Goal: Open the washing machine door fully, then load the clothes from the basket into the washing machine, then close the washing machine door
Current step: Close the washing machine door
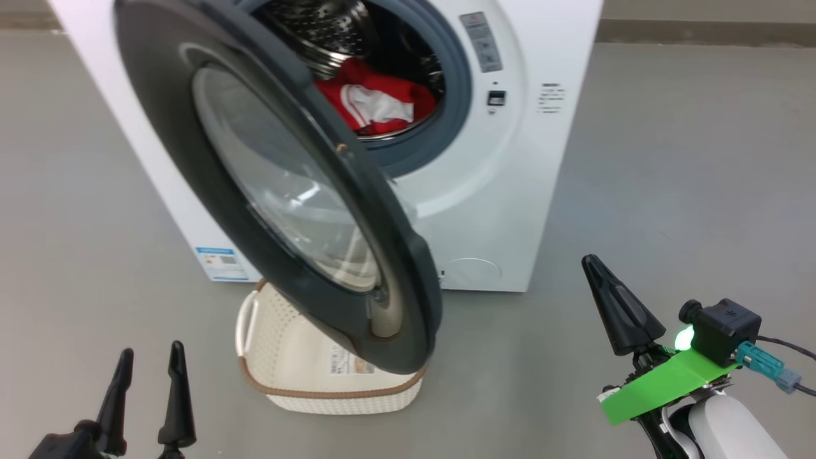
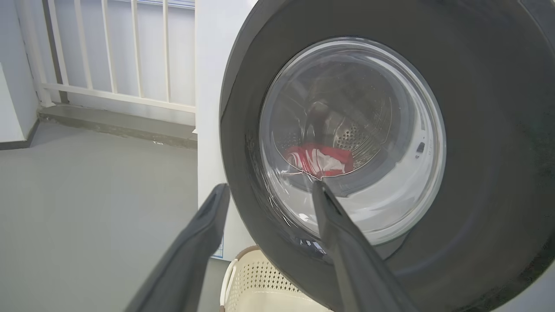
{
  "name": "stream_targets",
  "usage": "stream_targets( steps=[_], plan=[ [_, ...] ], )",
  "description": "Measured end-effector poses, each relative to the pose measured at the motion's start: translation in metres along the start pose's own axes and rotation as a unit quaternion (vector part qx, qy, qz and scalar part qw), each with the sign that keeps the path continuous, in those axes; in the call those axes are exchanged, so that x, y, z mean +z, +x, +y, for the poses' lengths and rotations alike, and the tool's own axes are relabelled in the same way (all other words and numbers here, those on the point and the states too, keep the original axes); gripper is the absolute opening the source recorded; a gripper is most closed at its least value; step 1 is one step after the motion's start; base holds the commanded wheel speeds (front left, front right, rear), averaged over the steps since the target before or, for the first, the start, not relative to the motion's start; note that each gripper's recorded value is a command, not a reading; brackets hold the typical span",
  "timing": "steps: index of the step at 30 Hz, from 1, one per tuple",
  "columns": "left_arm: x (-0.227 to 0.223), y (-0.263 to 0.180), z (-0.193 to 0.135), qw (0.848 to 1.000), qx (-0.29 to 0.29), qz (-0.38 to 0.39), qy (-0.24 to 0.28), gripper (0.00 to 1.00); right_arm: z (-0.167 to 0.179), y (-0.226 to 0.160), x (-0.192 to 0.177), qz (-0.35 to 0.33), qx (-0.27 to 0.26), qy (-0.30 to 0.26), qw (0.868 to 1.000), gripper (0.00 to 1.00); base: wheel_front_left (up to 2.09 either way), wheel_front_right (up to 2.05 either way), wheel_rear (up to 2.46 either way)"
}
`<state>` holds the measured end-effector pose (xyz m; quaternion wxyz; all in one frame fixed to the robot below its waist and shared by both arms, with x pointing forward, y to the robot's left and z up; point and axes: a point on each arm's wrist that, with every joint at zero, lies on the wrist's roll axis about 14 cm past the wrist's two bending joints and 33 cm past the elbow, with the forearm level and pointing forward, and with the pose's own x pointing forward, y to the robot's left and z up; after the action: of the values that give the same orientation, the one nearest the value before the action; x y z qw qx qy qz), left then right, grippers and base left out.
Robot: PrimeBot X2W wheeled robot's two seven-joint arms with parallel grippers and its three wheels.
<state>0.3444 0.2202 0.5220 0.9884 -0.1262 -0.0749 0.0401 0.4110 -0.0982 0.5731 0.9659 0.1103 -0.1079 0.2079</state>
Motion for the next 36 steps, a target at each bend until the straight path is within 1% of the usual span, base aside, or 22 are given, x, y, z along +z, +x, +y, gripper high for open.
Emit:
stream_targets(
  steps=[6,12,17,18,24,30,36],
  plan=[
    [0.004,-0.012,0.016,1.000,0.027,-0.004,-0.002,1.00,0.024,0.019,0.014,-0.027,0.036,0.017,0.999,0.00,0.00,0.00,0.00],
    [0.009,-0.023,0.028,0.999,0.046,-0.011,-0.001,1.00,0.058,0.034,0.034,-0.063,0.083,0.045,0.994,0.00,0.00,0.00,0.00],
    [0.013,-0.030,0.036,0.998,0.060,-0.016,0.000,1.00,0.095,0.038,0.049,-0.086,0.135,0.061,0.985,0.00,0.00,0.00,0.00],
    [0.014,-0.033,0.038,0.998,0.064,-0.017,0.000,1.00,0.108,0.038,0.051,-0.089,0.156,0.066,0.982,0.00,0.00,0.00,0.00],
    [0.016,-0.039,0.043,0.997,0.075,-0.020,-0.003,1.00,0.149,0.036,0.054,-0.091,0.217,0.078,0.969,0.00,0.00,0.00,0.00],
    [0.017,-0.044,0.047,0.996,0.084,-0.022,-0.003,1.00,0.185,0.022,0.022,-0.037,0.278,0.073,0.957,0.00,0.00,0.00,0.00],
    [0.015,-0.046,0.052,0.995,0.094,-0.019,-0.010,1.00,0.190,0.020,-0.013,0.014,0.298,0.054,0.953,0.00,0.00,0.00,0.00]
  ],
)
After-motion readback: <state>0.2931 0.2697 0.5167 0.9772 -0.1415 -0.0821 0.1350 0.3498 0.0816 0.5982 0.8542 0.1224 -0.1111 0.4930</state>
